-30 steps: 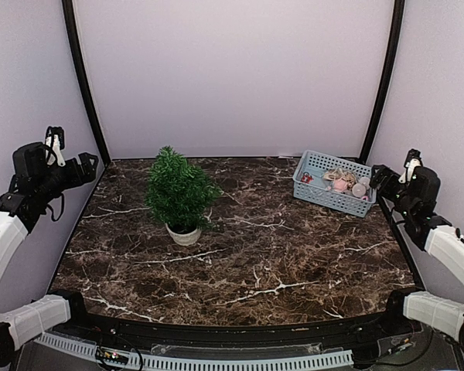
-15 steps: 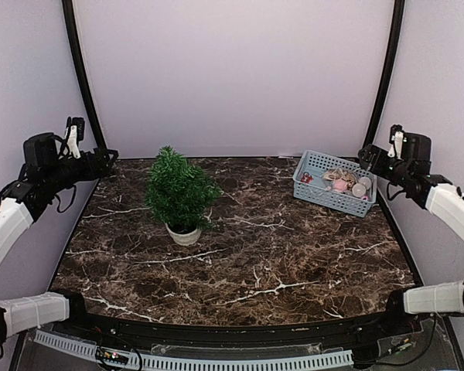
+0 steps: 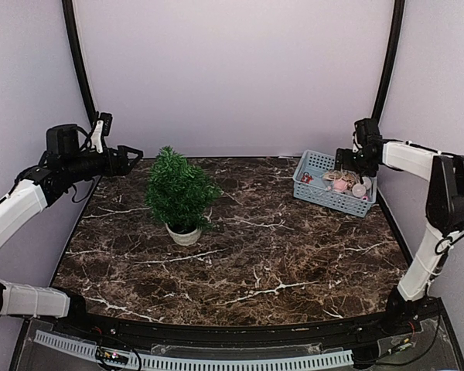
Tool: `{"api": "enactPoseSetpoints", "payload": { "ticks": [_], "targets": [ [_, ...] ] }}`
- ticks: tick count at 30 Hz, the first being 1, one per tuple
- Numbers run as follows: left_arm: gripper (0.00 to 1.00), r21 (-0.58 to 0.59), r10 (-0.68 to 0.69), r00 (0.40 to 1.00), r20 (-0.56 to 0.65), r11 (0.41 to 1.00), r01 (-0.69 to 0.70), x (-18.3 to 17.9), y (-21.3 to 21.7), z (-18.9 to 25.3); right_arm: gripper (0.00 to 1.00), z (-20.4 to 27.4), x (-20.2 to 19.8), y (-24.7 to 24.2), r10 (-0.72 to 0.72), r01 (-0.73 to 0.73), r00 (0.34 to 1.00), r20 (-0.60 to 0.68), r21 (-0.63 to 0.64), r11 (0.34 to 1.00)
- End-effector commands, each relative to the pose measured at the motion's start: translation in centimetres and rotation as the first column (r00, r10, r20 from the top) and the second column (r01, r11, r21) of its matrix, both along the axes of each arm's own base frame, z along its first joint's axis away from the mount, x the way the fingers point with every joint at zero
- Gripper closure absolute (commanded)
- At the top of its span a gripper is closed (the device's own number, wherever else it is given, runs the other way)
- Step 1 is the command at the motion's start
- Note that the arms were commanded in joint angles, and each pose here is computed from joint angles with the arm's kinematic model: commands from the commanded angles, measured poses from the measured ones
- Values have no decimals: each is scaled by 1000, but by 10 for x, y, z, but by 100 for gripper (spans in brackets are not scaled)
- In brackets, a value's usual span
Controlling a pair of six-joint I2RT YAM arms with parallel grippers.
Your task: Decorate the small christmas tree
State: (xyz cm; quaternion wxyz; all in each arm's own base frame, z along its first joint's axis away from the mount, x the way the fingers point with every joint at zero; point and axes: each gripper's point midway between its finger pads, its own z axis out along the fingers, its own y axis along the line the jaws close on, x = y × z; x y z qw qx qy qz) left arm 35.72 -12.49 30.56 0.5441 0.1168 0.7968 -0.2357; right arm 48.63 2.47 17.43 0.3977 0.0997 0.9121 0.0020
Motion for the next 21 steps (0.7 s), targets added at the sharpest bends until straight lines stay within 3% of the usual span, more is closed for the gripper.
{"api": "enactPoseSetpoints", "payload": {
  "ticks": [1,6,10,14,20,21],
  "targets": [
    [3,-20,-24,999,31,999,25,-7,-4,8,1,-28,16,-1,8,-20,996,-88,-142,990],
    [1,-48,-76,997,18,996,76,-9,-13,2,2,-57,46,6,13,-33,995,-96,-216,976],
    [1,-53,-100,995,11,993,101,-9,-17,1,13,-63,61,4,-23,9,998,-60,-224,975],
    [1,-49,-97,995,10,994,98,-8,-16,-2,37,-48,66,-2,-51,53,999,15,-236,970],
    [1,-47,-101,995,12,994,102,-8,-17,-2,95,-32,76,-8,-54,73,996,76,-275,959],
    [1,-46,-103,995,13,994,103,-9,-17,-2,100,-28,78,-8,-51,73,995,84,-278,958]
  ]
}}
